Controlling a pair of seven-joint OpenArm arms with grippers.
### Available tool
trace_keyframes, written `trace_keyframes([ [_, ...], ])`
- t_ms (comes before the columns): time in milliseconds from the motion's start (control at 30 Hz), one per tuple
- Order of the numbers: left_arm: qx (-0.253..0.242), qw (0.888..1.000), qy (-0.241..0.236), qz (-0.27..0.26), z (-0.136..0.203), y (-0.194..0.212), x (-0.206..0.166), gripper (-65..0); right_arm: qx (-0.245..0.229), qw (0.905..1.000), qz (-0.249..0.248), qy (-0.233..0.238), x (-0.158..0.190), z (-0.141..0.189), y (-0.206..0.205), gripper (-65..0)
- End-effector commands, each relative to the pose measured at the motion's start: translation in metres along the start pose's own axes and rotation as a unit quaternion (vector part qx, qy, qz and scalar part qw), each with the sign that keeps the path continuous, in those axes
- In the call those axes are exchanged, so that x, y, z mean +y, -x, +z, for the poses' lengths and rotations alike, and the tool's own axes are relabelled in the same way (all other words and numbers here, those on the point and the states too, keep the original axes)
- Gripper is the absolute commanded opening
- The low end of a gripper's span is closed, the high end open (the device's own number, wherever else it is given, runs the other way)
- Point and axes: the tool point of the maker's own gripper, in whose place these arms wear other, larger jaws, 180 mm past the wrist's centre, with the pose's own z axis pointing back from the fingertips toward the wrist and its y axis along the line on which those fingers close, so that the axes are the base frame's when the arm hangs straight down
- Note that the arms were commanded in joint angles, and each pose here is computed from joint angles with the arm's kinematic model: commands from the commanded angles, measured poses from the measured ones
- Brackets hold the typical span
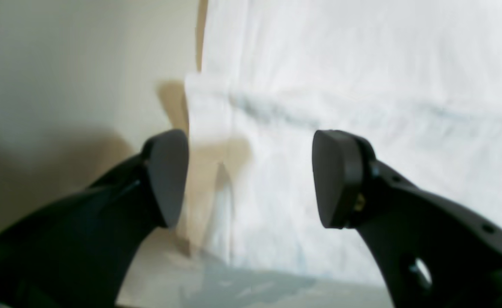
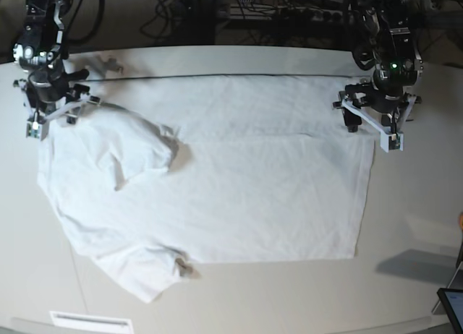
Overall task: Fold the T-shirt properly
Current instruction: 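Release the shirt and move both grippers outward along its sides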
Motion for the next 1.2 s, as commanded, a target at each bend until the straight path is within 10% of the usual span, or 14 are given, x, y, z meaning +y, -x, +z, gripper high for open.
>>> trace_keyframes([
  [0,-0.025,1.0,-0.005,-0.001,0.003,-0.016,0.004,-22.3,-0.037,0.9992,-0.001,0.01,-0.008,0.003,-0.024,-35.8],
  [300,-0.083,0.996,-0.032,0.02,-0.003,-0.073,0.03,-22.2,-0.121,0.9914,0.041,-0.031,0.004,-0.014,-0.121,-35.3],
  [833,-0.047,0.998,-0.03,0.002,-0.065,-0.112,0.078,-21.7,-0.075,0.987,0.068,-0.125,0.02,-0.103,-0.211,-35.1],
  [1167,-0.043,0.998,-0.034,0.024,-0.095,-0.118,0.101,-21.7,-0.057,0.9874,-0.009,-0.148,0.006,-0.148,-0.237,-30.9],
])
